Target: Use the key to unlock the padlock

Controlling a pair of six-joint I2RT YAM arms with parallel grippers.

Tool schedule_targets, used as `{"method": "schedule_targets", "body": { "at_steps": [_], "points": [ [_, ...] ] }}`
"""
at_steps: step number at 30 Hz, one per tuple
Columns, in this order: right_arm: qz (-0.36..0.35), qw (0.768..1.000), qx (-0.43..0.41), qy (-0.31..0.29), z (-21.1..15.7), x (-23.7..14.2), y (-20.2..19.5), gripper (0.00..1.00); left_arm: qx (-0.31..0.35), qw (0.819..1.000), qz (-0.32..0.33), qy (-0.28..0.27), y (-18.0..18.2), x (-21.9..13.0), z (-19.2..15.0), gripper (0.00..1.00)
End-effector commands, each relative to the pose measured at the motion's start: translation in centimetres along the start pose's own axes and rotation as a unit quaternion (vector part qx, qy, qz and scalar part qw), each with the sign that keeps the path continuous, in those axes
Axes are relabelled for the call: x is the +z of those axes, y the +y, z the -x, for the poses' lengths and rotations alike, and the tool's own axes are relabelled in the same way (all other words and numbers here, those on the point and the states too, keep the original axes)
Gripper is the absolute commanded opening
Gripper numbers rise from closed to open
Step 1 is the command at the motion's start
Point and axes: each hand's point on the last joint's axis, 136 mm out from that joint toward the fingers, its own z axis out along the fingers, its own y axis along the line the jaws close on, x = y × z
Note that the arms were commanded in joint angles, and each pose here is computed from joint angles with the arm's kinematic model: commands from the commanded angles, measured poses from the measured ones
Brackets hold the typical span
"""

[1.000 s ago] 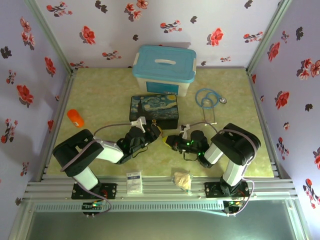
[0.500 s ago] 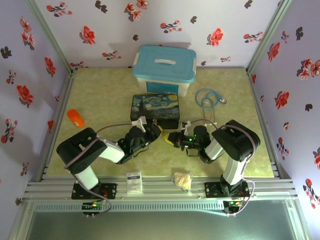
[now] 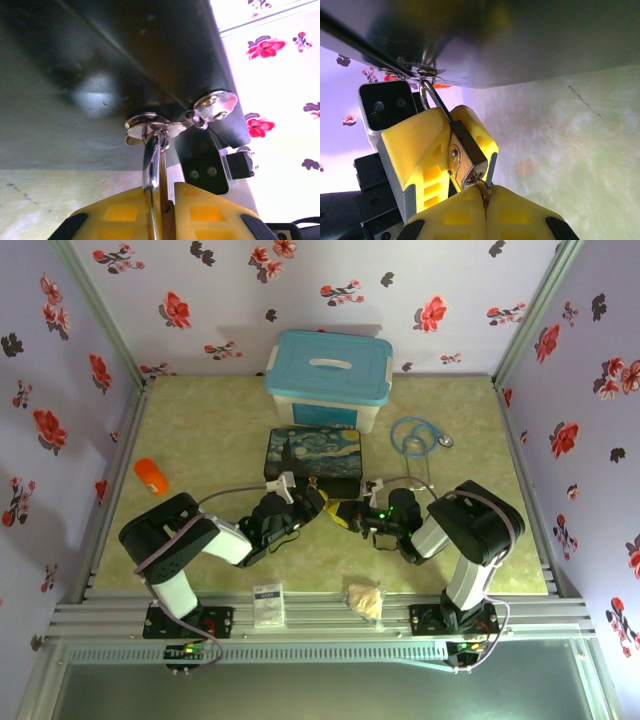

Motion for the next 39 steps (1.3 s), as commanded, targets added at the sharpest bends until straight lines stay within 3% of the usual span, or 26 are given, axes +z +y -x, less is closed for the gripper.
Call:
{"method": "schedule_targets", "body": {
  "at_steps": [1,10,17,23,29,35,37,39],
  "points": [
    [0.046,0.996,-0.039,-0.065,3.5,-1.0,3.3,0.0,0.007,0.999,-0.037,0.032,-2.0,0.2,-1.7,0.0],
    [0.045,0.989,-0.074,-0.119,5.1,-0.9,4.1,0.0,-0.002,0.999,-0.024,0.035,-1.5,0.3,-2.1,0.0],
    [-0.071,0.975,-0.158,-0.138,2.7,-0.5,3.0,0.0,-0.008,0.999,-0.019,0.03,-1.2,0.7,-2.0,0.0],
    [-0.08,0.976,-0.154,-0.134,2.7,-0.6,3.6,0.0,-0.011,0.999,-0.021,0.031,-1.1,0.6,-2.1,0.0],
    [0.073,0.99,-0.022,-0.121,4.6,-0.6,5.8,0.0,-0.011,0.999,-0.027,0.028,-1.6,0.4,-1.9,0.0],
    [0.045,0.993,-0.028,-0.106,4.5,0.1,5.7,0.0,-0.01,0.999,-0.027,0.029,-1.5,0.4,-2.0,0.0],
    [0.034,0.993,-0.035,-0.108,4.6,-0.1,5.3,0.06,-0.011,0.999,-0.029,0.028,-1.6,0.4,-2.0,0.0],
    [0.03,0.993,-0.035,-0.109,4.7,-0.4,4.9,0.23,-0.011,0.999,-0.029,0.026,-1.6,0.4,-1.9,0.0]
  ]
}}
